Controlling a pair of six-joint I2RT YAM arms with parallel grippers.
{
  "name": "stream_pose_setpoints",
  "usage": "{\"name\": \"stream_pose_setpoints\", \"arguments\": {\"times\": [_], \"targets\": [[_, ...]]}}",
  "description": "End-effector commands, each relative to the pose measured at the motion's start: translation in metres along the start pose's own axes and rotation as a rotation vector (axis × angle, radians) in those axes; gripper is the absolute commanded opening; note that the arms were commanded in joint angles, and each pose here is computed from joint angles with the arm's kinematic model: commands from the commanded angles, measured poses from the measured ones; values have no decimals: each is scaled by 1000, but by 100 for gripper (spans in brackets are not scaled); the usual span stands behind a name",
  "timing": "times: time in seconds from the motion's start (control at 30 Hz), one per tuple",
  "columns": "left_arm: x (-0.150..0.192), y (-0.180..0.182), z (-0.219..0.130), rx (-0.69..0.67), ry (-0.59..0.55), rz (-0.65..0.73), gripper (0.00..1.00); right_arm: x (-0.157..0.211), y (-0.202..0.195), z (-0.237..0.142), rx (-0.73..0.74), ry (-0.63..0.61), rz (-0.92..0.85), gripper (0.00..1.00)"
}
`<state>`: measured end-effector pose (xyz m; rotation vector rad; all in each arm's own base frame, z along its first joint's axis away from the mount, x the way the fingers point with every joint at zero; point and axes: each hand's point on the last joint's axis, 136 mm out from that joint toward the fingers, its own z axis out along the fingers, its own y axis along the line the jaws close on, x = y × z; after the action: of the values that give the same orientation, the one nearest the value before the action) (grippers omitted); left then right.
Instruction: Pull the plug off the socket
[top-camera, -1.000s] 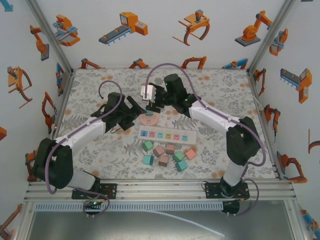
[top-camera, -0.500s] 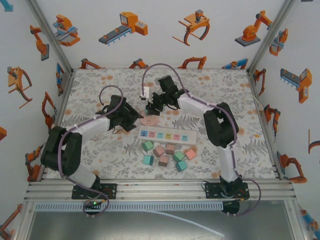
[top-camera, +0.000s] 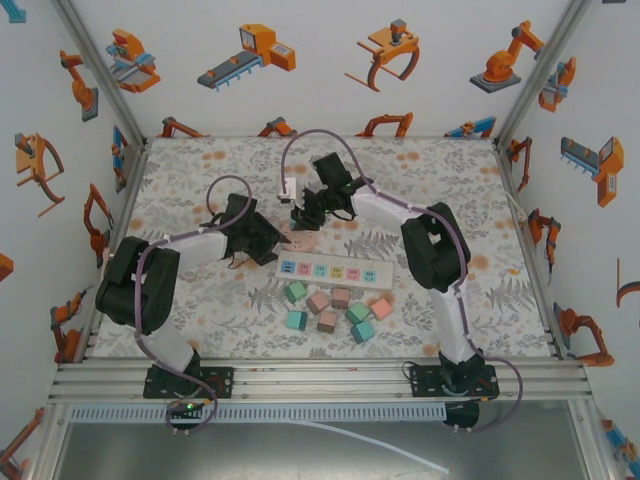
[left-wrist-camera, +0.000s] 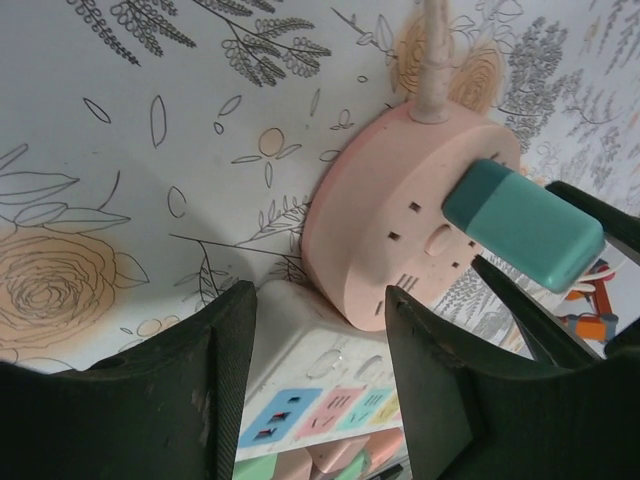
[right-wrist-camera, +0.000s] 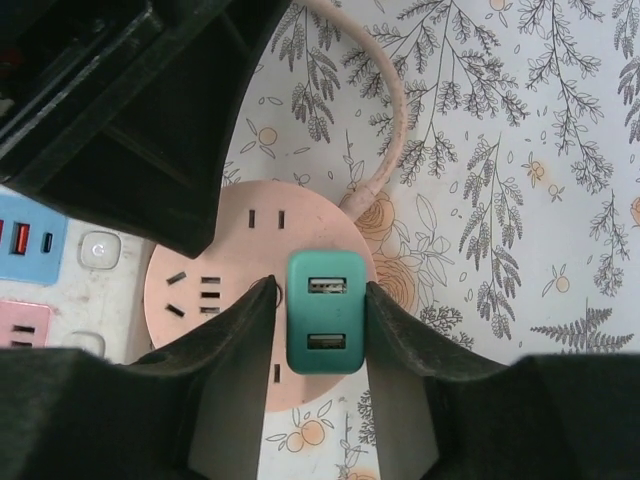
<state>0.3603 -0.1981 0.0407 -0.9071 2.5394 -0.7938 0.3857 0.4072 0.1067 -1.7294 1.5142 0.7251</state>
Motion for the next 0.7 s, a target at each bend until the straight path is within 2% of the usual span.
{"name": "stream_pose_setpoints", "arguments": {"times": [0.0, 0.13, 0.27, 0.47, 0.67], "targets": [[-1, -5, 2, 10, 10, -19, 50, 1, 10, 1, -43, 3, 1, 34], [-2, 3, 2, -29, 1, -14, 47, -3, 12, 5, -57, -8, 0, 21], [0, 21, 3, -114, 6, -24, 47, -19, 11, 4, -54, -32, -13, 16], [1, 43, 6, -192, -8, -31, 44, -49, -2, -6, -22, -114, 66, 10], [-3, 48, 3, -227, -28, -20, 40, -29, -9, -3, -5, -39, 117, 4]]}}
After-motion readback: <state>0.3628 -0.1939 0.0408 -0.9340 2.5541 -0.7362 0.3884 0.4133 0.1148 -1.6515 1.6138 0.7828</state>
